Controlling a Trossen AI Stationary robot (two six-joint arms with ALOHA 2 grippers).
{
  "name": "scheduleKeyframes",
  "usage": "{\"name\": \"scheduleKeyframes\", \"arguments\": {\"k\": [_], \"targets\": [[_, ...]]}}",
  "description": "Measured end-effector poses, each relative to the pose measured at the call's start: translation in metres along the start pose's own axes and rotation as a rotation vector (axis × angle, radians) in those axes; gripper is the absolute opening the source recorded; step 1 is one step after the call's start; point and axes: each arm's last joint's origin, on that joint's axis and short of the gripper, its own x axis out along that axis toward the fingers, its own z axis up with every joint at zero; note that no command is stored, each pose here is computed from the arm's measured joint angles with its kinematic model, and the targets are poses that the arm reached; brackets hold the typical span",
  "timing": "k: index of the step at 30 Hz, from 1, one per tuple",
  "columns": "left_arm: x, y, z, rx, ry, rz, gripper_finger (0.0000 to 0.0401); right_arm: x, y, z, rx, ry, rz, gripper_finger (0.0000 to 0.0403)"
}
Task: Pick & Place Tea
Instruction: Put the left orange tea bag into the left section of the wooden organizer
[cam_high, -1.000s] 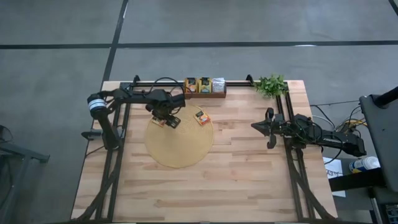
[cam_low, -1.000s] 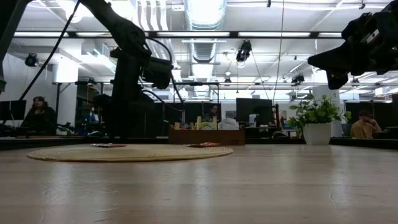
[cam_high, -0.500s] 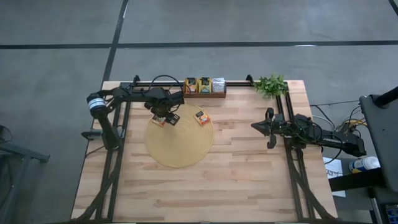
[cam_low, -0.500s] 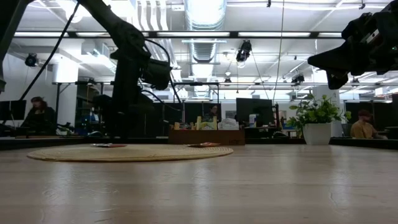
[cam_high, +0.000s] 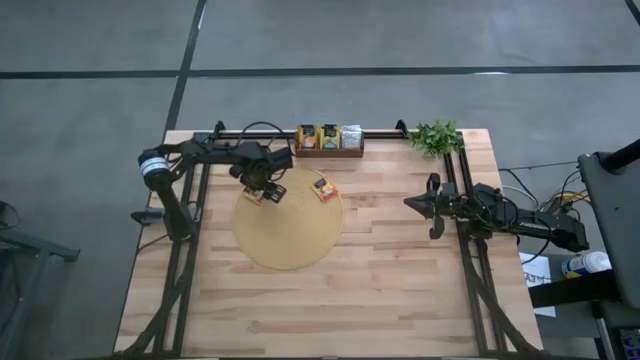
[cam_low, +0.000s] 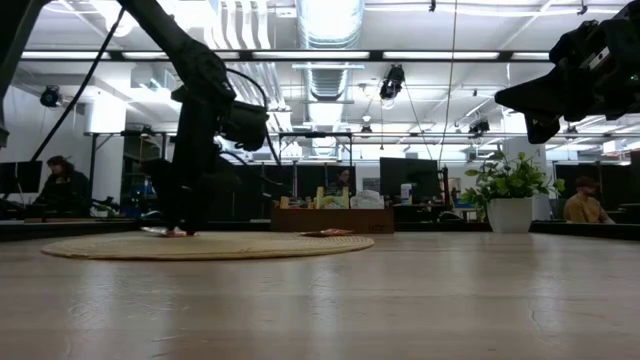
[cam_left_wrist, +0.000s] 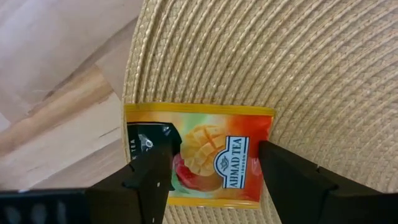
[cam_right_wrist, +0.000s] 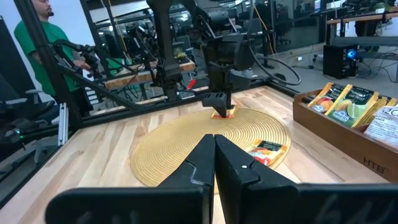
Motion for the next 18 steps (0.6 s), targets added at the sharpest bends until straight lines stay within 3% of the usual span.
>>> {"name": "scheduleKeyframes", "arguments": {"k": [8,18], "targets": [[0.0065,0.0011,-0.0050,0.002,0.022,-0.014,0.0212,0.0000,0.0000,0.0000,0.000,0.000,0.000,0.0009],[0.0059,-0.0003,-0.0035,0.022,0.019,-0.029,0.0080,0.0000,0.0000,0.0000,0.000,0.000,0.000,0.0009]]}}
